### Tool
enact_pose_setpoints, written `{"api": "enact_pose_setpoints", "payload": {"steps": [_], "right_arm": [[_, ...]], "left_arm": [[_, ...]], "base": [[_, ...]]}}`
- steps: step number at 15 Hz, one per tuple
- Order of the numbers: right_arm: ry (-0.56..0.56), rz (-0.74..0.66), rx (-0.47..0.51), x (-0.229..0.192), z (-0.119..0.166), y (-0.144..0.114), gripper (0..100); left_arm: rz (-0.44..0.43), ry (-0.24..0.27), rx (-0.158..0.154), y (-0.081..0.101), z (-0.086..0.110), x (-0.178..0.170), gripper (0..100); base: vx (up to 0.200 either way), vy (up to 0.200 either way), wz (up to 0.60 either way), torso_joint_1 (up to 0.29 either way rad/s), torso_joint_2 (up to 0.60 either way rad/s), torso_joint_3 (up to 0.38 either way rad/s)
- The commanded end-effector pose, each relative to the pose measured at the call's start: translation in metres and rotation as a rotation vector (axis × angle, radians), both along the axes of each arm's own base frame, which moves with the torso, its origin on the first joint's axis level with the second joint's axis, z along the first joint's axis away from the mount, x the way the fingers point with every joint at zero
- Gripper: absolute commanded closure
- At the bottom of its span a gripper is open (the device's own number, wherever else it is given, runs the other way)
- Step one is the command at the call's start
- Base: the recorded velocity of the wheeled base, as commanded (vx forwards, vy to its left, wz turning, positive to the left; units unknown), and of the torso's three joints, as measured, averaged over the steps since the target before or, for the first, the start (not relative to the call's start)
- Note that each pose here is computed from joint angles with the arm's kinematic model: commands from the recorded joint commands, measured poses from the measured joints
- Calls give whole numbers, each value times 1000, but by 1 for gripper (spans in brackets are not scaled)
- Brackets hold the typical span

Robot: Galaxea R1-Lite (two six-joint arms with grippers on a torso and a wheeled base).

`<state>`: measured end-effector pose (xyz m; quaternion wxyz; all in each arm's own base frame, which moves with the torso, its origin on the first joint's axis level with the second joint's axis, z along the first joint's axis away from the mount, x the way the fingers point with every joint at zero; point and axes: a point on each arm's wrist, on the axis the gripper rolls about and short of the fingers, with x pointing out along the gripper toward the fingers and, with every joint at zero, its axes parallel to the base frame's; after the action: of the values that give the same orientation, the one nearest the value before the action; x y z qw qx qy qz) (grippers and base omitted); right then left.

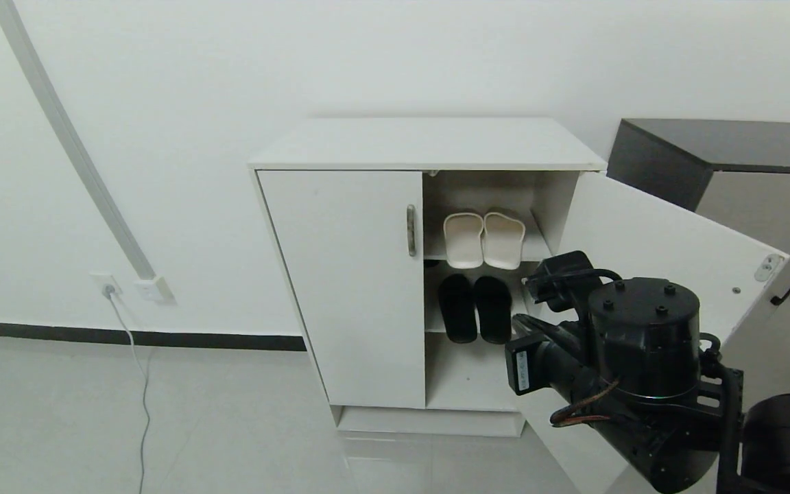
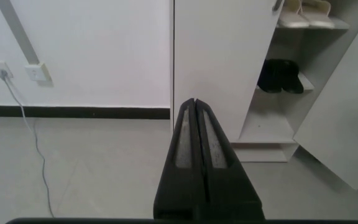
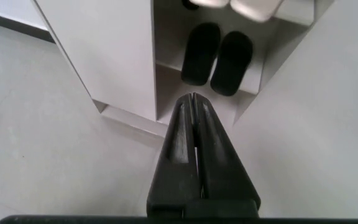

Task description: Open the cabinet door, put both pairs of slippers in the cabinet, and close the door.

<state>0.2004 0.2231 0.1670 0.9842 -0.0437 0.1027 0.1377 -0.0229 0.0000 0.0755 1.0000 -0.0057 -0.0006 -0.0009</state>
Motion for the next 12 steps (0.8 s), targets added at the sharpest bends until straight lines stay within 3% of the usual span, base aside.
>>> {"api": "enact_pose_setpoints", "payload": {"steps": [1,12], "right_arm": [[1,-1,-2,0,-1,0,100],[3,2,-17,-1,-2,-1,100]], "left_arm": [[0,1,-1,0,0,0,100],[0,1,-1,0,0,0,100]], "base": [[0,0,0,154,-471,-315],[0,0,0,200,-510,-314]]}}
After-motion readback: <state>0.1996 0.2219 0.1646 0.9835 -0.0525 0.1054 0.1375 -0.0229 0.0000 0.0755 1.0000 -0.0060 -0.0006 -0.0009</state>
